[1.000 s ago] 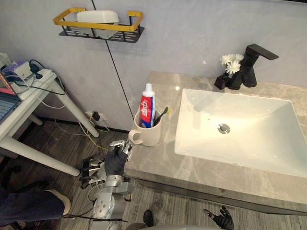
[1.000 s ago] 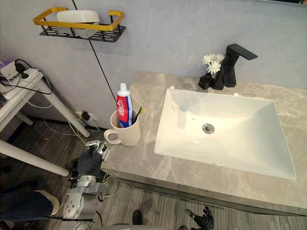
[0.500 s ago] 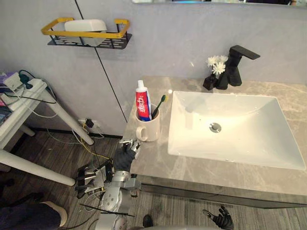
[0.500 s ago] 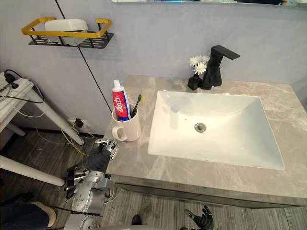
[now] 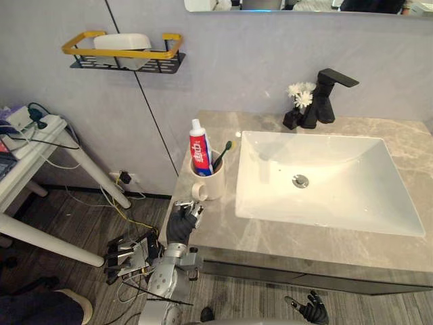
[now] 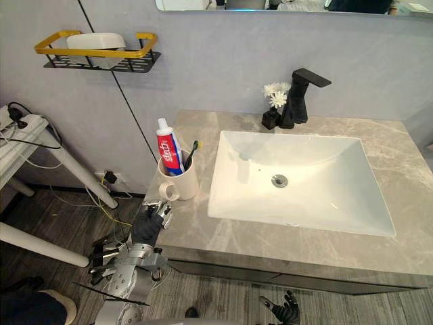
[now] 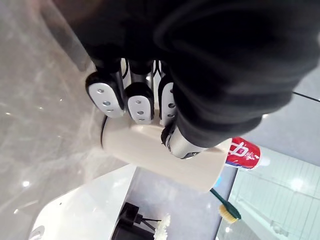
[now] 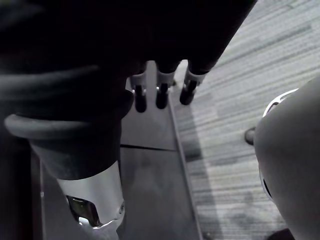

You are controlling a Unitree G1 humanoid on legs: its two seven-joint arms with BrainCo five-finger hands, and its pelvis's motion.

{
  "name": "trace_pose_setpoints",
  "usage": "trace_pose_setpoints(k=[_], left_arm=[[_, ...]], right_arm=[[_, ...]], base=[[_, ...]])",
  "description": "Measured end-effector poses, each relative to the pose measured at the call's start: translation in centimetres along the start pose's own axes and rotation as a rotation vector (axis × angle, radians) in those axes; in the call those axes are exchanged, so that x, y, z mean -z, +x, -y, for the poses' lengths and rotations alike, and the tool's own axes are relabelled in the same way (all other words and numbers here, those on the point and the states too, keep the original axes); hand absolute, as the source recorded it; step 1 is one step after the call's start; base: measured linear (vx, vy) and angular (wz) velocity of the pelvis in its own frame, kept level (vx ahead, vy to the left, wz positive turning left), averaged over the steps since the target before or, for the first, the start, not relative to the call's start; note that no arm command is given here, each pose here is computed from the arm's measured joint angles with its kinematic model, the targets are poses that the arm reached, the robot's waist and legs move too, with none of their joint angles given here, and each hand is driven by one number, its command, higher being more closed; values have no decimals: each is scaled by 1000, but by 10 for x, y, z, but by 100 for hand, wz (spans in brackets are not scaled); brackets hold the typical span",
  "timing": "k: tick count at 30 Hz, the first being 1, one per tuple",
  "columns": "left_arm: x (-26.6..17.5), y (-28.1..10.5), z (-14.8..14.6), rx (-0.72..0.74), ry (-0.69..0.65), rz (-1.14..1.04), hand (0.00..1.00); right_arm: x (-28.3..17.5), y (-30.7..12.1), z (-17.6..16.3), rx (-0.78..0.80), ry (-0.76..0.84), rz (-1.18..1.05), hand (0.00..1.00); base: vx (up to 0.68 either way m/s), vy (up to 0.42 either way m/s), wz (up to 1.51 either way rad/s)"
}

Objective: Organize washtable

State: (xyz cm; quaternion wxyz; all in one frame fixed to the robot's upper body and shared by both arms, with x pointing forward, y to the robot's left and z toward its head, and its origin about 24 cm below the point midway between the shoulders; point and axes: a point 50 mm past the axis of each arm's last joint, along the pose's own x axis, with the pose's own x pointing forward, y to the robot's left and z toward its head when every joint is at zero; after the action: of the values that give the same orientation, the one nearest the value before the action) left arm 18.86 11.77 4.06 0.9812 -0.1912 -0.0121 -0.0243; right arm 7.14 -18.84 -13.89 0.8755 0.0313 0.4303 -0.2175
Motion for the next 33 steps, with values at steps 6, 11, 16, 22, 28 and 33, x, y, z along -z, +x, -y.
trace_pose_setpoints(k=[6,11,16,22,28,33], left_arm=[[2,10,5,33,21,-4,100],[3,21,18,94,23,2,100],[3,30,22,109,60,8,100],[1,38,22,95,77,21,100],[-14,58,19,56,129,90,100],[-17,61,14,14,134,106,100]], right_arm=[[0,-1,1,1,-8,7,0],[0,-2,1,1,-8,7,0],[0,-2,1,-1,-8,9,0],[-1,-2,1,-16,-9,15,0],[-2,-2,0,-25,-13,20,0],[-3,-3,-2,-36,-17,28,0]], base=[[35,-8,-8],[31,-8,0],[0,0,0],[6,-1,-4],[3,0,-1],[0,0,0]])
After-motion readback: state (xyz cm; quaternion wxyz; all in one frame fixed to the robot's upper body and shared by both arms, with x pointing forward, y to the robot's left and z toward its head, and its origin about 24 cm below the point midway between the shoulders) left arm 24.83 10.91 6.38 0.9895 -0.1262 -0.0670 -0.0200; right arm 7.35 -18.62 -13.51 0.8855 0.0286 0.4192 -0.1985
